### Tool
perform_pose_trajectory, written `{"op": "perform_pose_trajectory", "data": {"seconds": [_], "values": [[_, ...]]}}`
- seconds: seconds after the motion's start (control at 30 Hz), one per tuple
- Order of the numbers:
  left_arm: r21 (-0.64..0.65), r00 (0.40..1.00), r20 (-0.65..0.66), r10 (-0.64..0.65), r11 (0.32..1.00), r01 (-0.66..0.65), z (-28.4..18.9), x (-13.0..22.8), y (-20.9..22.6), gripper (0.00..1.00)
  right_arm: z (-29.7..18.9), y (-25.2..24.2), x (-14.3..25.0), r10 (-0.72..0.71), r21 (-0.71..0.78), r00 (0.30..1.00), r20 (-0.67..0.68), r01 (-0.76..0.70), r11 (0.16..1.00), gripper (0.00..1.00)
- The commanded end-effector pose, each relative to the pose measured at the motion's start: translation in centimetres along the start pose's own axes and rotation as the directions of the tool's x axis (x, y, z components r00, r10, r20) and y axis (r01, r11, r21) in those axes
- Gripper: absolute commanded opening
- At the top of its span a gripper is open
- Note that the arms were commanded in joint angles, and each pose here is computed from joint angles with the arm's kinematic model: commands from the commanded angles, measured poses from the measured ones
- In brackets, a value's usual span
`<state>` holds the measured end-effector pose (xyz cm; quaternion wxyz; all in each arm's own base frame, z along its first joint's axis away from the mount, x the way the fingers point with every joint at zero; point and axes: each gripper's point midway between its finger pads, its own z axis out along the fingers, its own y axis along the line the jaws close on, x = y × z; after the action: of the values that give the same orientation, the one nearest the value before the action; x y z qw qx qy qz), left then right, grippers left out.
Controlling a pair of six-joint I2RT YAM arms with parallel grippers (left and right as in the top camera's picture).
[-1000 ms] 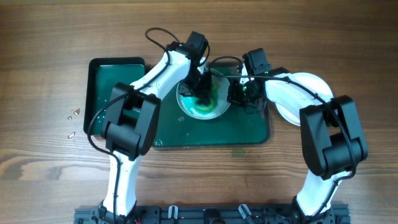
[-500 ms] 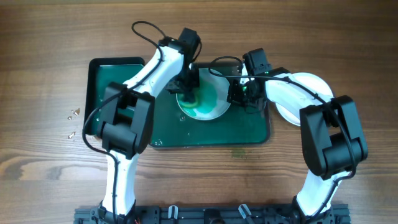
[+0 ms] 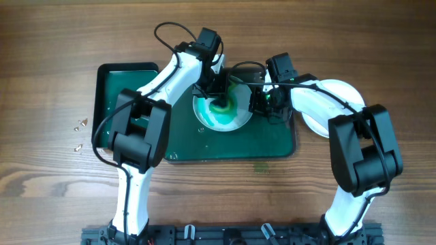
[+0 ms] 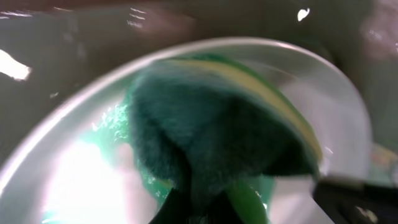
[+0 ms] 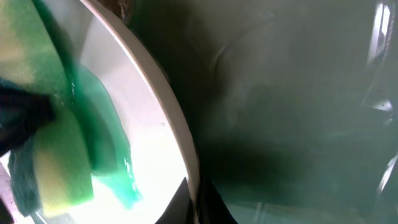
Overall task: Clean dirty plates on tray and stack at the side
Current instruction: 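Scrub the held plate with the sponge in the left gripper, then lift the plate with the right gripper and carry it right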
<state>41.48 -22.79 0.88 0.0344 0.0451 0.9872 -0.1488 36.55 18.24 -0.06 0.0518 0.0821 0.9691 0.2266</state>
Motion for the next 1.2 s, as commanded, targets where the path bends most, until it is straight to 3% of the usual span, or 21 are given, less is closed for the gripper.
{"op": "perform_pose_trajectory", "data": {"seconds": [0.0,0.3,0.67,0.9,1.17], "values": [[-0.367,0.976,0.162,-0.146,0.909,0.197,-1.3,-1.8,7.4,0.04,1.6,-1.9,2.0,0.018,0.055,0.998,-0.063,-0.015,0.998,0.04],[-0.414,0.979,0.099,-0.178,0.887,0.203,-6.2,-1.5,7.6,0.04,1.6,-1.9,2.0,0.015,0.055,0.998,-0.063,-0.012,0.998,0.04],[-0.368,0.993,0.001,-0.118,0.923,0.11,-10.6,-0.7,5.3,0.04,1.0,-1.4,1.7,-0.03,0.037,0.998,-0.051,0.032,0.999,0.04],[-0.37,0.992,0.002,-0.129,0.921,0.12,-10.9,-0.9,6.4,0.04,-2.5,-0.1,0.0,-0.112,0.087,0.991,0.076,0.105,0.991,0.04],[-0.372,0.987,0.009,-0.16,0.916,0.152,-11.3,-1.2,7.7,0.04,-10.0,-0.7,-1.7,-0.237,0.368,0.926,0.295,0.119,0.922,0.04]]}}
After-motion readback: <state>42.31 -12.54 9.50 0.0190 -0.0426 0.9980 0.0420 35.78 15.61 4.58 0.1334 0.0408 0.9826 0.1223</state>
